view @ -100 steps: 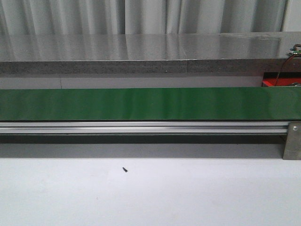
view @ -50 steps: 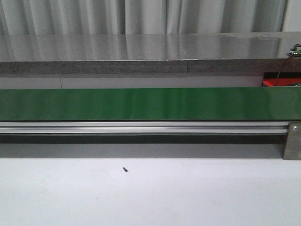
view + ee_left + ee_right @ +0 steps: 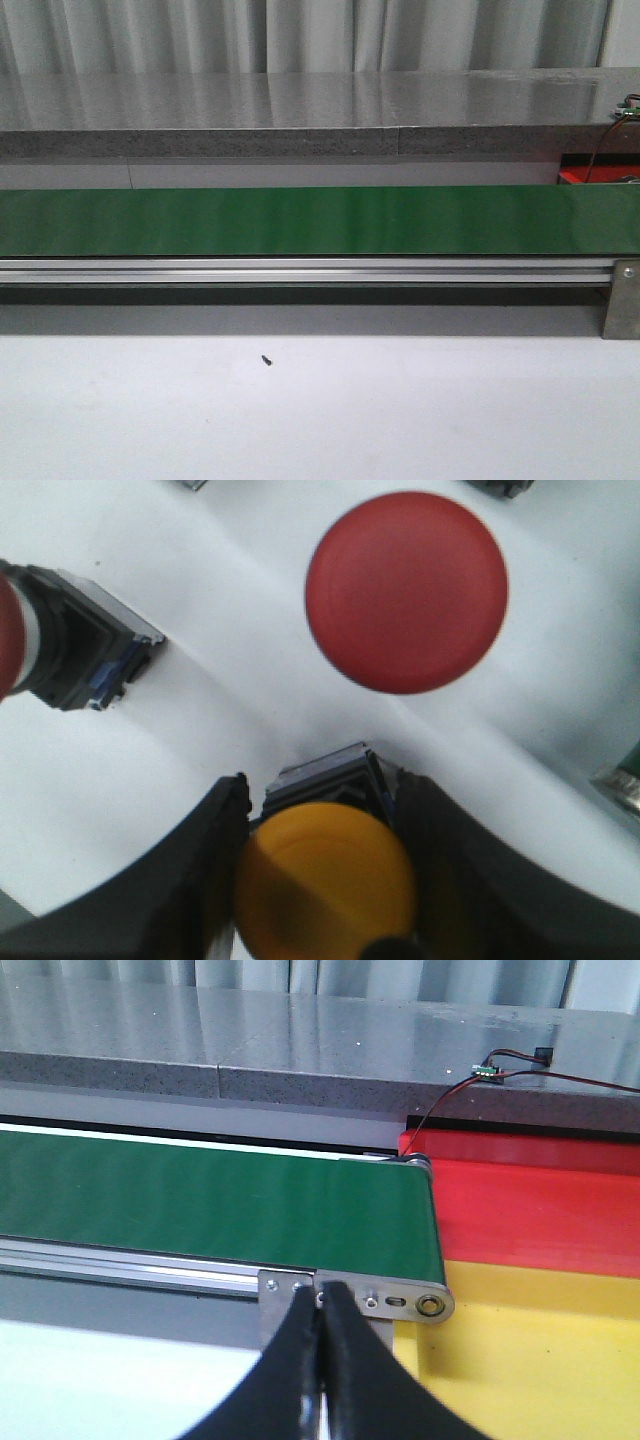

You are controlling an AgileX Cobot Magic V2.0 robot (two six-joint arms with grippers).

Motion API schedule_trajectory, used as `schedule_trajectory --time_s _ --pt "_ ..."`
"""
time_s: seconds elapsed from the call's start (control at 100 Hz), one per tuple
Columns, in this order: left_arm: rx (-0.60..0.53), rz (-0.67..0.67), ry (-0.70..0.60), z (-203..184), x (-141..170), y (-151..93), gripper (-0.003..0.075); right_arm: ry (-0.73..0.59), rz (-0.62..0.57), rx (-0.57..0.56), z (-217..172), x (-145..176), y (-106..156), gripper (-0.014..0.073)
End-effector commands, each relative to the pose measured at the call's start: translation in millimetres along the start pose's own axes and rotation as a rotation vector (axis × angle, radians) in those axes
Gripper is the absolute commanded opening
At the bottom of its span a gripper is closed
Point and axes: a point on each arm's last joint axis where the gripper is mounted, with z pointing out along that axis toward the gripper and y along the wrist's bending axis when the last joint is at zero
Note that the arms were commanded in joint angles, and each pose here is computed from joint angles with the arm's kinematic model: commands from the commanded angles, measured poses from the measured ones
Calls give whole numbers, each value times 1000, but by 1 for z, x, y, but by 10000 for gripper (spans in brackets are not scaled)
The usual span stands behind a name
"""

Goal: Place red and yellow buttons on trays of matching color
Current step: 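Close the left gripper on the yellow button and lift it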

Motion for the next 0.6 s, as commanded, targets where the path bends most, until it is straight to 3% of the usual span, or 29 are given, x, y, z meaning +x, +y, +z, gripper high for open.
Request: schedule_trajectory --time_s 0.0,0.2,0.59 --pt "4 4 -69 -23 -8 -1 48 -120 -9 -3 -3 -15 0 -66" --pt "6 -2 -105 -50 -5 2 -19 -120 -9 -3 -3 -15 0 -66" --pt "41 67 -243 -122 11 -6 -19 -120 -9 -3 -3 -15 0 -66"
